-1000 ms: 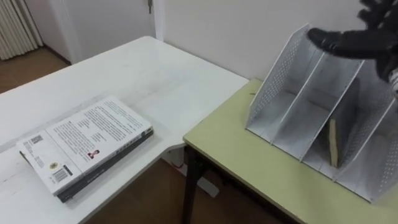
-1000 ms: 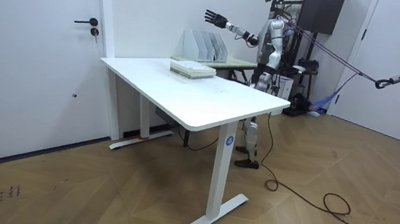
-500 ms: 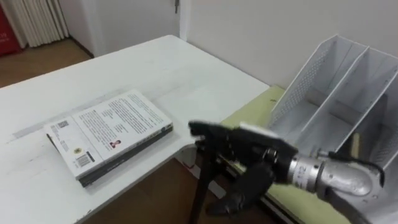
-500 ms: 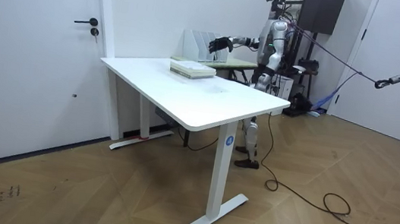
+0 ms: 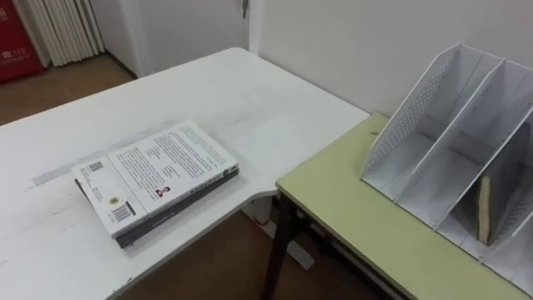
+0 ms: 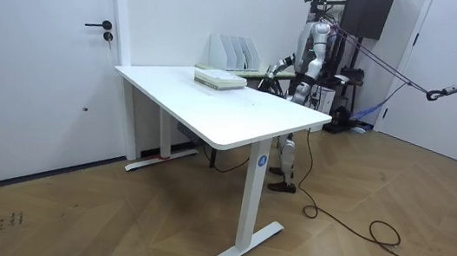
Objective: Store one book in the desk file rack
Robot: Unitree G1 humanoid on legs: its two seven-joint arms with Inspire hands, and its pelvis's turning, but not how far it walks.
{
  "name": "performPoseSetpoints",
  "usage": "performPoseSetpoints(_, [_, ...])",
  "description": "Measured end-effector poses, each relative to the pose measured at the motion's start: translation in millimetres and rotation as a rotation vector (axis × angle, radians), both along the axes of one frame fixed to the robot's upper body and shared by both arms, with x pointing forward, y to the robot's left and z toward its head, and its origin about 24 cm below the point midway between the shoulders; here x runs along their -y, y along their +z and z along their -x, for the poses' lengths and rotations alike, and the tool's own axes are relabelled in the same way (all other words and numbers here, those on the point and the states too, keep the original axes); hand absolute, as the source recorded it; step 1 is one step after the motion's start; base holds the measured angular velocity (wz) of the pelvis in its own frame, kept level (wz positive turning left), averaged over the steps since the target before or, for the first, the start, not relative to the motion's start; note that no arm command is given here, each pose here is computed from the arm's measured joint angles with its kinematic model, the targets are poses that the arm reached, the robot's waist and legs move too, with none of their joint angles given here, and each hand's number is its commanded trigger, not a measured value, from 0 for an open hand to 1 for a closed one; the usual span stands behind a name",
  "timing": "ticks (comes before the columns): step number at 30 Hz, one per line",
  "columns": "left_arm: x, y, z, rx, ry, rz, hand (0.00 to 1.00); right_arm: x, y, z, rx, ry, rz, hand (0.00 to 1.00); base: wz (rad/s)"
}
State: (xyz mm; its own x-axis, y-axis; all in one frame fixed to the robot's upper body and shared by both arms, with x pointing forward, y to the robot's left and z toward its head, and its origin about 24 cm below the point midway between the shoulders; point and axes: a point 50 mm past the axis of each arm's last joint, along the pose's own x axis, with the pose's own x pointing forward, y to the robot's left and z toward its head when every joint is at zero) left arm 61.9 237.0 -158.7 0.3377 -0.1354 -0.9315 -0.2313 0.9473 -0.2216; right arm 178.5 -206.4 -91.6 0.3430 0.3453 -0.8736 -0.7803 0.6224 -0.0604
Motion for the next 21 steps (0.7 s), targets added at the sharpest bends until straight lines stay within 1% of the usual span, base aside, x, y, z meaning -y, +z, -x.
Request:
performPoseSetpoints(4, [0.3,-1.4,6.4,-0.011,0.032,-0.014,0.0,17.7,-24.8,28.8,-0.054,-0.131,0.091,0.0,0.08])
performPoseSetpoints(6, [-0.5,-2.0,10.8,-0.016,0.04,-0.037,0.0,26.8,-43.0,54.0,-0.133,-0.22,0.138,0.0,0.12])
performPoseSetpoints(7, [-0.6,-2.1,11.8,-0.016,0.045,-0.039,0.0,30.4,-45.9,59.4,-0.146,-0.258,0.145,0.0,0.0])
performPoseSetpoints(9, [-2.1,-2.5,14.3,-0.022,0.062,-0.058,0.0,41.5,-53.2,75.9,-0.156,-0.426,0.155,0.0,0.0])
performPoseSetpoints(10, [-2.4,-2.5,14.4,-0.022,0.065,-0.063,0.0,43.1,-55.0,80.5,-0.159,-0.468,0.155,0.0,0.0])
performPoseSetpoints(12, [-1.1,-3.8,18.8,-0.035,0.068,-0.079,0.0,49.1,-62.0,100.3,-0.194,-0.649,0.155,0.0,0.07])
performPoseSetpoints(13, [-0.9,-4.1,20.9,-0.039,0.075,-0.082,0.0,50.3,-63.3,104.5,-0.203,-0.692,0.155,0.0,0.06])
performPoseSetpoints(15, [-0.2,-4.9,29.3,-0.048,0.104,-0.089,0.0,53.0,-66.9,120.6,-0.226,-0.847,0.154,0.0,0.0])
performPoseSetpoints(16, [0.0,-5.2,30.4,-0.052,0.108,-0.095,0.0,53.9,-67.6,123.9,-0.233,-0.883,0.155,0.0,0.0])
performPoseSetpoints(18, [0.9,-5.6,26.8,-0.05,0.091,-0.12,0.0,56.3,-69.5,135.5,-0.254,-0.997,0.167,0.0,0.0])
performPoseSetpoints(21, [0.7,-6.2,27.4,-0.064,0.058,-0.166,0.0,52.7,-72.1,144.9,-0.259,-1.094,0.178,0.0,0.01])
